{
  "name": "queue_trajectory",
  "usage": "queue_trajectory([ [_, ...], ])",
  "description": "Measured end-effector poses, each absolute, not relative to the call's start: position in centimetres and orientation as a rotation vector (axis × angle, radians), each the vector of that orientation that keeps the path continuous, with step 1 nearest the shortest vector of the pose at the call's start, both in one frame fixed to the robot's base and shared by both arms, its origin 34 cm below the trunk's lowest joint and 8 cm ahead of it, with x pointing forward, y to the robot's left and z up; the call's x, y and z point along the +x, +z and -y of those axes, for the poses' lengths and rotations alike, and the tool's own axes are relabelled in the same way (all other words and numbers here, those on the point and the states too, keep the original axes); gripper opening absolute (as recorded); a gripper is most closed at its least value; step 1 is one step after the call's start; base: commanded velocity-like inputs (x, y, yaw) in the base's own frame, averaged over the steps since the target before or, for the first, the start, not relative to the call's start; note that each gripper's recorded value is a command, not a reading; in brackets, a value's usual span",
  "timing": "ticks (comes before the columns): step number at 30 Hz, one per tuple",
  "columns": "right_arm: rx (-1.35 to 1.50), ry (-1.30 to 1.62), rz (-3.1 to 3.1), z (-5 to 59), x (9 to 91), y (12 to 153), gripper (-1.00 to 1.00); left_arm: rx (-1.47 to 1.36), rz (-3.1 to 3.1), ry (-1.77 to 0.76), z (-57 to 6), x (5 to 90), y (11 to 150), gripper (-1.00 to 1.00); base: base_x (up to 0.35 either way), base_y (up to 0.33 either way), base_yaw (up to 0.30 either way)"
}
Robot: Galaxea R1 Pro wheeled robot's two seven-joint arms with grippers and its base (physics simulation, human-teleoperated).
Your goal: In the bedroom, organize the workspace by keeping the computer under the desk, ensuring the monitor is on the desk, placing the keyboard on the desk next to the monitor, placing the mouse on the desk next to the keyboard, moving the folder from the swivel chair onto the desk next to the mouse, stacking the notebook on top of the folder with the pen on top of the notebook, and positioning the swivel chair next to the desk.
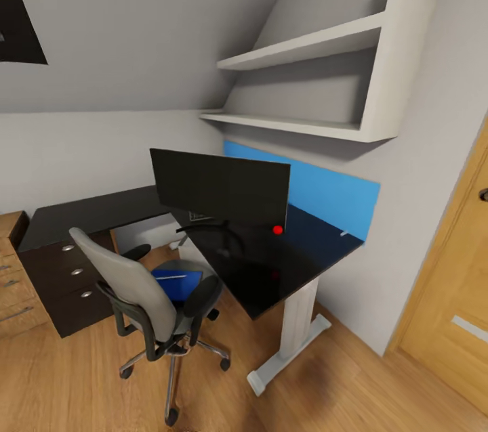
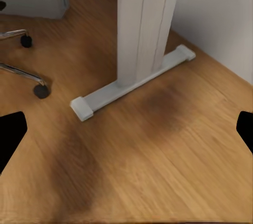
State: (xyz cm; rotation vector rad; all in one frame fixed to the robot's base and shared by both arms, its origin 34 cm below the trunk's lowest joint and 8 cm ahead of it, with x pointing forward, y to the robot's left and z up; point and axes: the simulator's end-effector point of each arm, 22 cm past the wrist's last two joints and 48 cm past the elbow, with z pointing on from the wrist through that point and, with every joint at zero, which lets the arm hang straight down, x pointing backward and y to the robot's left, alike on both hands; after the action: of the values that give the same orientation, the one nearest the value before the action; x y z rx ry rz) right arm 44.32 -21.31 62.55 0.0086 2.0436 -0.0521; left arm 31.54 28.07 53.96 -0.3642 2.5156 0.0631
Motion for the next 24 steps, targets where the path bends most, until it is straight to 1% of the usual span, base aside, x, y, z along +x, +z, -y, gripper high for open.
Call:
queue_trajectory([
  [5, 0.004, -0.052, -2.061, 21.2, 44.2, 61.5, 1.00, -0.364, -2.517, 0.059, -27.9, 31.6, 53.2, 1.00, 0.000, 0.000, 0.055],
  [7, 0.006, -0.051, -2.058, 21.1, 44.3, 61.3, 1.00, -0.363, -2.519, 0.058, -27.8, 31.5, 52.9, 1.00, 0.000, 0.000, 0.171],
  [24, 0.045, -0.045, -1.981, 21.4, 44.0, 59.9, 1.00, -0.365, -2.555, 0.056, -27.8, 30.8, 49.7, 1.00, 0.000, 0.000, 0.259],
])
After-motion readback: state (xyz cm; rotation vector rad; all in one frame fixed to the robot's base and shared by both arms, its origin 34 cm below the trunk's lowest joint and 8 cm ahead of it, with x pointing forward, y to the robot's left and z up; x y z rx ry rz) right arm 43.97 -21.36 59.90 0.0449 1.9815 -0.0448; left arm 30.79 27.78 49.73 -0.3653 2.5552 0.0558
